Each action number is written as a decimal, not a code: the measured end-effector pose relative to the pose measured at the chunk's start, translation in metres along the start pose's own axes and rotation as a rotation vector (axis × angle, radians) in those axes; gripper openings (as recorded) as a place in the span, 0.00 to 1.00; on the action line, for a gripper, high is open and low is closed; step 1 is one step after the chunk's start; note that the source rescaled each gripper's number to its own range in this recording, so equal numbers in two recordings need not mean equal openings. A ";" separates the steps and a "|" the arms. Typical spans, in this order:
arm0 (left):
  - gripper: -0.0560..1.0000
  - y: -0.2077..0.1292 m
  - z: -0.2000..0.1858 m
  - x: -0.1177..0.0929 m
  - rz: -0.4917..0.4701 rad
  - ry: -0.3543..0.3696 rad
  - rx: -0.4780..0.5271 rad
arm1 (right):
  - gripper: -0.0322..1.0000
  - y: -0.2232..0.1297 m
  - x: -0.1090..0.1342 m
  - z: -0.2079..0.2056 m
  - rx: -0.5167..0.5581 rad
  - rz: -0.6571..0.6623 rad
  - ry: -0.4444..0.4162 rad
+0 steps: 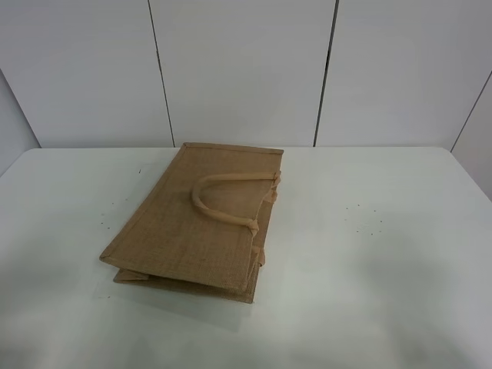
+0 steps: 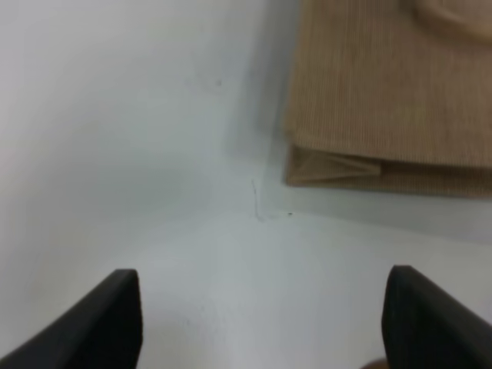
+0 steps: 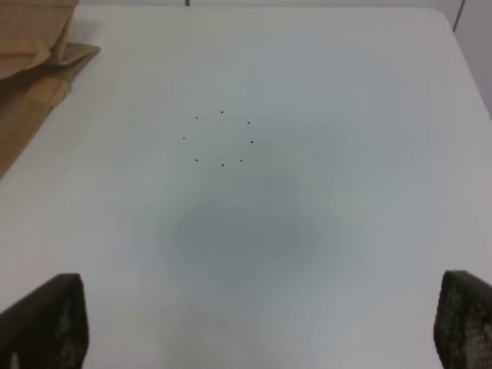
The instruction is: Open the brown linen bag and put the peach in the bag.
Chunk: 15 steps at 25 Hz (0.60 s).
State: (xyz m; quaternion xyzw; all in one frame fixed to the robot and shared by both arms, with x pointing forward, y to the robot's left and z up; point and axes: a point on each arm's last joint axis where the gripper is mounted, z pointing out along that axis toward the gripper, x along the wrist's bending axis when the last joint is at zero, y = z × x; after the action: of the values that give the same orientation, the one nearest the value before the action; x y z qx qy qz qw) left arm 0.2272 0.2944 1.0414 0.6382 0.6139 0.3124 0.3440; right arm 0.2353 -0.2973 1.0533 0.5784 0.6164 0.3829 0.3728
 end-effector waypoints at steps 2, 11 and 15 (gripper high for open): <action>0.95 0.000 0.000 0.001 -0.002 0.012 0.002 | 1.00 0.000 0.000 0.000 0.000 0.000 0.000; 0.95 -0.001 0.001 0.001 -0.009 0.014 0.005 | 1.00 0.000 0.000 0.000 0.000 0.000 0.000; 0.95 -0.001 0.001 0.001 -0.010 0.014 0.005 | 1.00 0.000 0.000 0.000 0.000 0.000 0.000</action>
State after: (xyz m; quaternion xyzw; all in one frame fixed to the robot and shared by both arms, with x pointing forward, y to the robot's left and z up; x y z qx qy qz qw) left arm 0.2276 0.2957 1.0400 0.6336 0.6203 0.3137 0.3397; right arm 0.2353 -0.2973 1.0533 0.5784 0.6164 0.3829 0.3728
